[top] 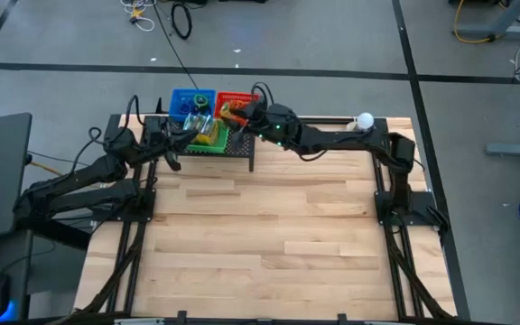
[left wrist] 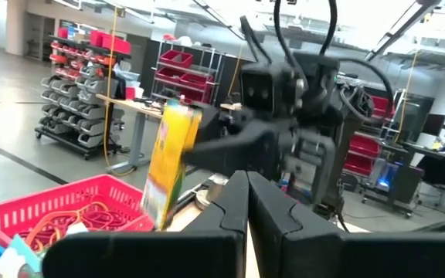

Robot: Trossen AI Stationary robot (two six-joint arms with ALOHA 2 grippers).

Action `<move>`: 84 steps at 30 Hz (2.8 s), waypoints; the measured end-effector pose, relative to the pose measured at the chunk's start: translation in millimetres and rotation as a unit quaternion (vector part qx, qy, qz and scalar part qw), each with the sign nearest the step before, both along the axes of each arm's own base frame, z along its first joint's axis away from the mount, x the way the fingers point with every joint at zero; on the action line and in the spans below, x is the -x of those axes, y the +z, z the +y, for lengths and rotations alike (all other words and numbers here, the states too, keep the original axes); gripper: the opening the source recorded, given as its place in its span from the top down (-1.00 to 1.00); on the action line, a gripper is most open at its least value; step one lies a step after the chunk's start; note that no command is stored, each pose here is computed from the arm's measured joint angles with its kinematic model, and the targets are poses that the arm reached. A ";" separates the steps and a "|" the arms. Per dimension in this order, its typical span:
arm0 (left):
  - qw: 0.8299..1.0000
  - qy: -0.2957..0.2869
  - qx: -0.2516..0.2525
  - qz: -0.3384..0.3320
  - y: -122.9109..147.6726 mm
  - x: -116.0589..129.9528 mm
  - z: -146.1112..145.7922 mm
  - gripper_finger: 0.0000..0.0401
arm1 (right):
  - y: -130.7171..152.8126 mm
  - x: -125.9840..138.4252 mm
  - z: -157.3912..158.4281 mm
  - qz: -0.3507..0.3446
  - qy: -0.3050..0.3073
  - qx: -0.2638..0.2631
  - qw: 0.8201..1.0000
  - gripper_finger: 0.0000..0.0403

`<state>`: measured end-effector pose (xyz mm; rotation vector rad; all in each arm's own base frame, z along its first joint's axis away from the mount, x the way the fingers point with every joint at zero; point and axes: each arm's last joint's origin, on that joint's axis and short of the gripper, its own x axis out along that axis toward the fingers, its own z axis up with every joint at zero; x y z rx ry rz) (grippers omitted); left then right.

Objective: Pick & Place Office Desk Supplies
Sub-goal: Put the crayon box into the green bin, then return to Home Position

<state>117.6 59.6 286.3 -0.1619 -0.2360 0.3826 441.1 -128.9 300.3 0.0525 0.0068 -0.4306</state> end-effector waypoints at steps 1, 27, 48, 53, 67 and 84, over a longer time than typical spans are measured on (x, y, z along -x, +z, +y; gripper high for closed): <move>1.000 0.000 0.001 -0.001 0.0 0.0 0.1 0.96 | -4.9 -2.6 -0.7 0.001 0.001 0.002 1.000 0.15; 1.000 -0.003 0.014 -0.006 0.1 -0.1 -0.1 0.96 | -48.5 -22.6 -1.6 0.028 0.059 0.015 0.998 0.15; 1.000 -0.007 0.009 -0.004 0.4 -0.2 -0.5 0.96 | -55.8 -21.8 -1.8 0.063 0.056 -0.001 0.996 0.15; 1.000 -0.007 0.009 -0.004 0.3 -0.2 -0.5 0.96 | -57.0 -21.6 -1.8 0.068 0.055 -0.004 0.996 0.07; 1.000 -0.006 0.012 0.008 -2.0 -0.7 -0.2 0.96 | -44.7 -17.0 -1.5 0.062 0.035 0.002 0.997 -0.20; 0.999 0.026 0.026 0.005 -2.5 0.1 1.6 0.96 | 33.3 48.3 34.3 0.180 0.047 -0.030 0.982 0.06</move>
